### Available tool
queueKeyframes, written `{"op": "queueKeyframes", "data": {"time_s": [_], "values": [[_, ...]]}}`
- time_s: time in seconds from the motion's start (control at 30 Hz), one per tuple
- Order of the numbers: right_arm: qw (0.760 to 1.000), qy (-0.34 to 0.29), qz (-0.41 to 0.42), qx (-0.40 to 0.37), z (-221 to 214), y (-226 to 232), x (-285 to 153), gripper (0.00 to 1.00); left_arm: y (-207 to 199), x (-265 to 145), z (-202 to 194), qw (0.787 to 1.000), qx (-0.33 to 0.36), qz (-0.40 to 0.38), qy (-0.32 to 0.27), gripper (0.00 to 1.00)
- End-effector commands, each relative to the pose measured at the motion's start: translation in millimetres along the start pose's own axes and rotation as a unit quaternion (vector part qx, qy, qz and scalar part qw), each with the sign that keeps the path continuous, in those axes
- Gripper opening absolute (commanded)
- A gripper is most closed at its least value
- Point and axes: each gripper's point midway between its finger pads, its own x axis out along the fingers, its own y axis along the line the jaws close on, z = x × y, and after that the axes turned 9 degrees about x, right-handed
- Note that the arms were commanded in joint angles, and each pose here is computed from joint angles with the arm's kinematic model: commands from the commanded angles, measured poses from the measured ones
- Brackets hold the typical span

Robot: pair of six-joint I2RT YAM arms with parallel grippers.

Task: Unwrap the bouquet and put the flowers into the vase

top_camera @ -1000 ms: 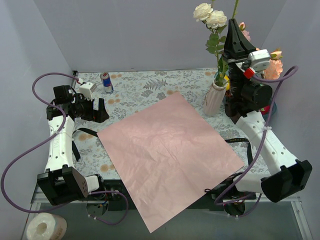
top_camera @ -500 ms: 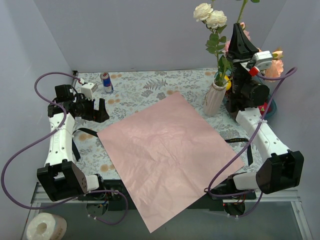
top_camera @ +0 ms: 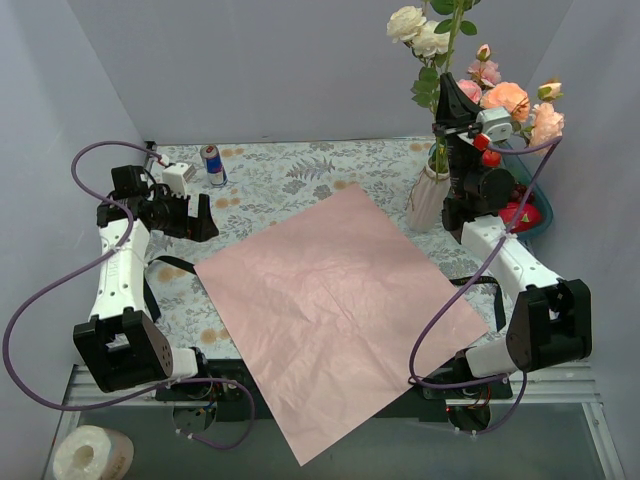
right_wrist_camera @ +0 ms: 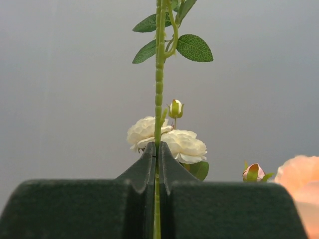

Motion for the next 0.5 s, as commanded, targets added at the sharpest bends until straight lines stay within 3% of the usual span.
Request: {"op": "queueKeyframes", "data": {"time_s": [0.0, 0.47], "values": [[0.992, -0.125, 0.007, -0.019, 64.3, 2.0, 2.6, 0.01, 5.7, -5.9, 13.6, 1.0, 0.012, 0.009, -0.012, 0.98], [0.987, -0.158, 0.036, 0.002, 94.7, 7.6, 18.0, 0.01, 5.9, -1.5, 8.3, 1.0, -0.002, 0.004, -0.001, 0.98]]}}
